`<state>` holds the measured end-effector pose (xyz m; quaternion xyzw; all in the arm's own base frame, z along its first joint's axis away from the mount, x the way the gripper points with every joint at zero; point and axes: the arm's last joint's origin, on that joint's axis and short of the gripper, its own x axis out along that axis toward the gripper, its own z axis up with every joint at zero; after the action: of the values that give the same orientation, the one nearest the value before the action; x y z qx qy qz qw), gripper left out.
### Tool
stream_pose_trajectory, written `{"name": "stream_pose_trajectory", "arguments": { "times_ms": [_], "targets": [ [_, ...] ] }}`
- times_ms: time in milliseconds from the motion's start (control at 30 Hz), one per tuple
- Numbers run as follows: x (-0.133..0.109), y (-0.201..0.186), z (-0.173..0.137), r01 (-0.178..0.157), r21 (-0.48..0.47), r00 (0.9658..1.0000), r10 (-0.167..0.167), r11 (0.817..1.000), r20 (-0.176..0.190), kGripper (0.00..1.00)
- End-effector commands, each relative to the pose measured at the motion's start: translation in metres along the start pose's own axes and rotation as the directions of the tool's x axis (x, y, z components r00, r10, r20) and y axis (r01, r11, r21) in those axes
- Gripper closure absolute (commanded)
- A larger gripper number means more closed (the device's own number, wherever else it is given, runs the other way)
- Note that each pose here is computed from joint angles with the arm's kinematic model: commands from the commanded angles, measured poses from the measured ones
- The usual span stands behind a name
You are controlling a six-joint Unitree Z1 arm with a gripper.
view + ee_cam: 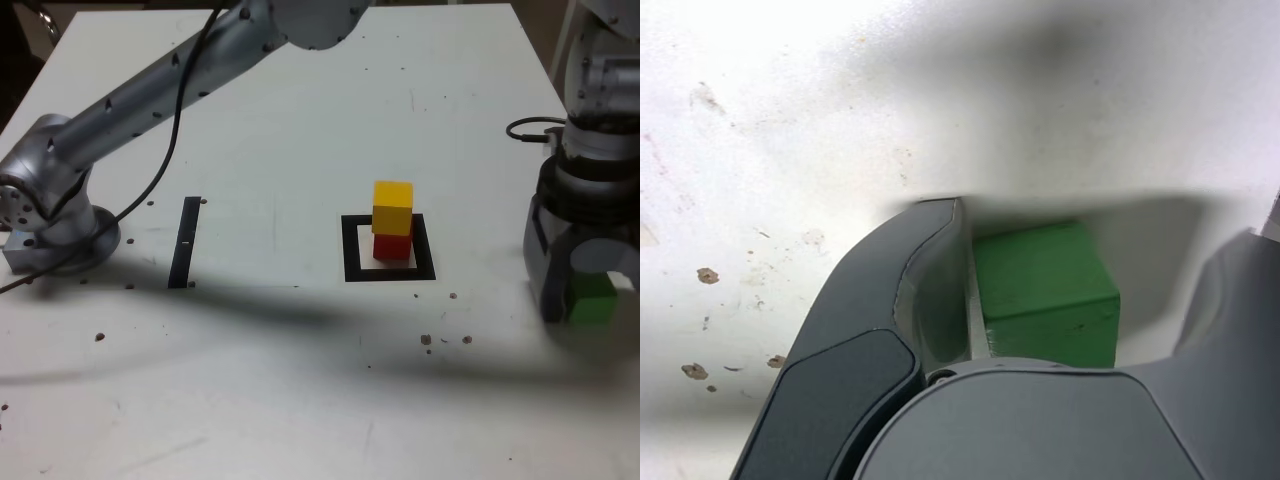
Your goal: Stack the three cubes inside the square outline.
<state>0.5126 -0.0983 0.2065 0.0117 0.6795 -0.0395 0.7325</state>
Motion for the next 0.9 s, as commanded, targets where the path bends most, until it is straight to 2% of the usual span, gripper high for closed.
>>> {"name": "stream_pose_trajectory", "arguments": {
  "times_ms": [0,67,633,867],
  "targets": [
    [0.004,0.000,0.001,-0.009,-0.002,1.0000,0.009,1.000,-0.002,0.73],
    [0.003,0.000,0.002,-0.014,0.000,0.9999,0.014,1.000,0.003,0.78],
    [-0.002,0.000,-0.001,-0.015,0.001,0.9999,0.015,1.000,-0.002,0.79],
    [-0.016,0.001,-0.007,-0.023,0.005,0.9997,0.023,1.000,-0.002,0.79]
  ]
}}
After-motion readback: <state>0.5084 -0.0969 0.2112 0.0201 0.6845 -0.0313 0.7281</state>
